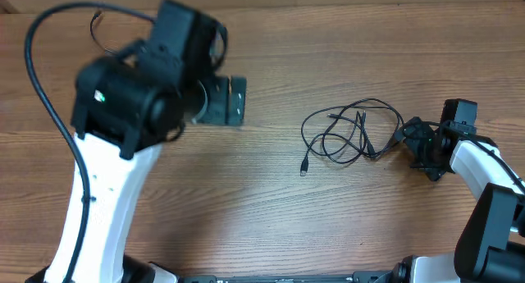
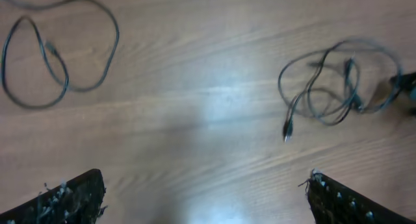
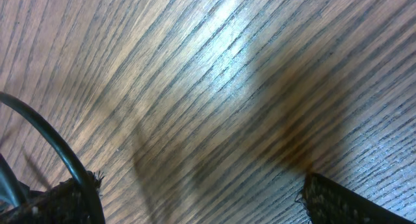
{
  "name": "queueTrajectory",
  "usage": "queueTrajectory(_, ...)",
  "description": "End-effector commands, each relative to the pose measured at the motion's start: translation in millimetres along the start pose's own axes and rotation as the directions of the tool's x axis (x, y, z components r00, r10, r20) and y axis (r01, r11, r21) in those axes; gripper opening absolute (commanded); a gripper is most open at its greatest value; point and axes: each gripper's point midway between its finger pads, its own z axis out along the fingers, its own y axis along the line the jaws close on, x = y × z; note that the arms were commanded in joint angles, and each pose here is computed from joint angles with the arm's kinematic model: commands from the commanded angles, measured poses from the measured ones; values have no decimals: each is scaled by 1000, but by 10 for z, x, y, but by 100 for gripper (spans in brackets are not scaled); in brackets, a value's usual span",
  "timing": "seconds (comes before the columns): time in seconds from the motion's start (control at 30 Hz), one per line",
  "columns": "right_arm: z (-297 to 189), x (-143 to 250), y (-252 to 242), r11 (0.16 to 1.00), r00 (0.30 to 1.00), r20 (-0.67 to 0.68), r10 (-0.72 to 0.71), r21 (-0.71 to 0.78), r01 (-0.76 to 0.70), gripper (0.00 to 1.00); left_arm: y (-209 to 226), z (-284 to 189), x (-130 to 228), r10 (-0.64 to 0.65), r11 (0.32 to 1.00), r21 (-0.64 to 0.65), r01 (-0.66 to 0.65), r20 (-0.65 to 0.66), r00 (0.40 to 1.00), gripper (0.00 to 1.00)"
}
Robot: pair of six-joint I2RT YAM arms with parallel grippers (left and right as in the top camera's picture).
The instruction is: Untangle cables
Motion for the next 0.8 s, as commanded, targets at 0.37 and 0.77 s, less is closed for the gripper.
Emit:
queueTrajectory(0.37,252,328,-430,990,995,-96,35,143,-21,100,-613,1660,684,-136,980,125,158,-164,977,99)
queueTrajectory(0.77,253,330,-431,989,995,-96,35,143,-21,100,-595,1809,834,-105,984,124,130,-191,976,99)
